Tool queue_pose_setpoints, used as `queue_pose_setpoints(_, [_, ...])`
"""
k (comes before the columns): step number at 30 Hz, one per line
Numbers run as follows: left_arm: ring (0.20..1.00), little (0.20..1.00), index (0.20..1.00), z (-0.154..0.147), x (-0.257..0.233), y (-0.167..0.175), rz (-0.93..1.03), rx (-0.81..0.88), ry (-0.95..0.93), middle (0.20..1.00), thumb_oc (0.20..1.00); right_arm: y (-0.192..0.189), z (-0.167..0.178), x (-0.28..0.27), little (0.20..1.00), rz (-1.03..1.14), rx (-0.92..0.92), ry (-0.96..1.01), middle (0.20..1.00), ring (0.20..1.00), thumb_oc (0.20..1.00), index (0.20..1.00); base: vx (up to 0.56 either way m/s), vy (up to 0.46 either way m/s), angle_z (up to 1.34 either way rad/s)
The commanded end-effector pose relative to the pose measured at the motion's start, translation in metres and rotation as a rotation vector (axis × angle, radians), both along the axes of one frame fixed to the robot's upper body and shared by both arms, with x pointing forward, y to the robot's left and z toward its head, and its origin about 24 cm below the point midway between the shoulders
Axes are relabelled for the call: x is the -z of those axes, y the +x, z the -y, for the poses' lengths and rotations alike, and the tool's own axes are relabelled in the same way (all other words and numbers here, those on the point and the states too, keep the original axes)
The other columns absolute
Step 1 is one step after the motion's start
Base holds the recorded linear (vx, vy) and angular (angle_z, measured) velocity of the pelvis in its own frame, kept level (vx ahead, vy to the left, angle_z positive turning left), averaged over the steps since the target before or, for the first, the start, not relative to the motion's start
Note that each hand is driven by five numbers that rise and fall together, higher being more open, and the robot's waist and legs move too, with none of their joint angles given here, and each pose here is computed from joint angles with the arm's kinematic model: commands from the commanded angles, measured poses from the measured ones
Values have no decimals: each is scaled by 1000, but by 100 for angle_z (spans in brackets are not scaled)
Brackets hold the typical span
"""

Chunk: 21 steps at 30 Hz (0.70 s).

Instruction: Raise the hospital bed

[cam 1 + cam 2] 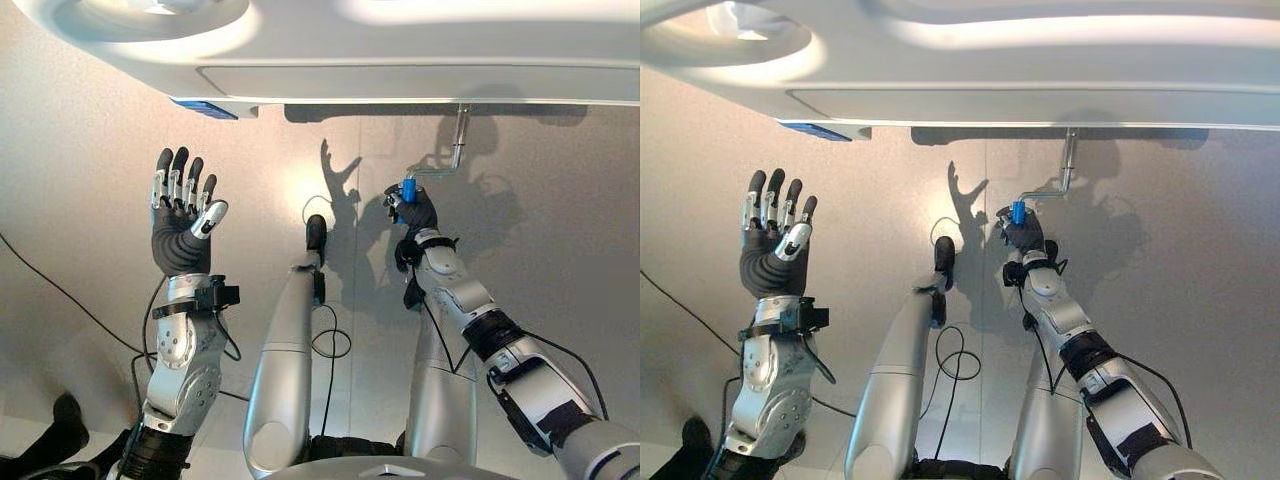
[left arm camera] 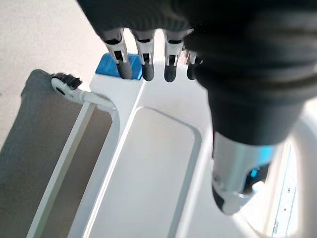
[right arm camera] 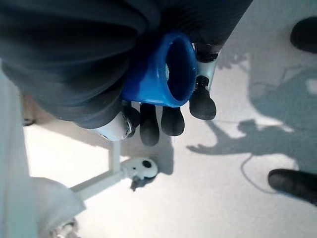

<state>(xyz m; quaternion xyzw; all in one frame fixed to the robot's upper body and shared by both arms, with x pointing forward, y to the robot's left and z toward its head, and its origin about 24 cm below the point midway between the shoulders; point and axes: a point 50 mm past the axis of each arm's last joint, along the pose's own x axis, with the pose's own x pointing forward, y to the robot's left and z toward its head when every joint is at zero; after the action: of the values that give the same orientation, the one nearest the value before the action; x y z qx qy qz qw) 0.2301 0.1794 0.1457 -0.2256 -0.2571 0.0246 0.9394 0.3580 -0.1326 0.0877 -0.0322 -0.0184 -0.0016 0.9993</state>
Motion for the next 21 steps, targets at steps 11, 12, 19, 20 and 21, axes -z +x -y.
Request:
queue_pose_setpoints(11, [1000,1000,1000,9,-21,-12,150,75,-47,1000,1000,39,40,-48,200,89,210,-44,200,200,200,200,-6,20,1])
queue_pose_setpoints(12, [1000,1000,1000,9,-21,-12,150,75,-47,1000,1000,39,40,-49,200,90,210,-44,200,200,200,200,81,5,-2])
queue_pose_setpoints(19, [1000,1000,1000,13,-21,-11,156,103,-34,1000,1000,37,85,-32,200,-17,360,-40,200,200,200,200,5,9,3])
queue_pose_setpoints(20, [1000,1000,1000,14,-21,-11,158,106,-31,1000,1000,36,91,-31,200,-35,383,-51,200,200,200,200,0,0,0])
queue_pose_setpoints(21, [1000,1000,1000,14,-21,-11,159,106,-31,1000,1000,36,91,-31,200,-34,383,-51,200,200,200,200,0,0,0])
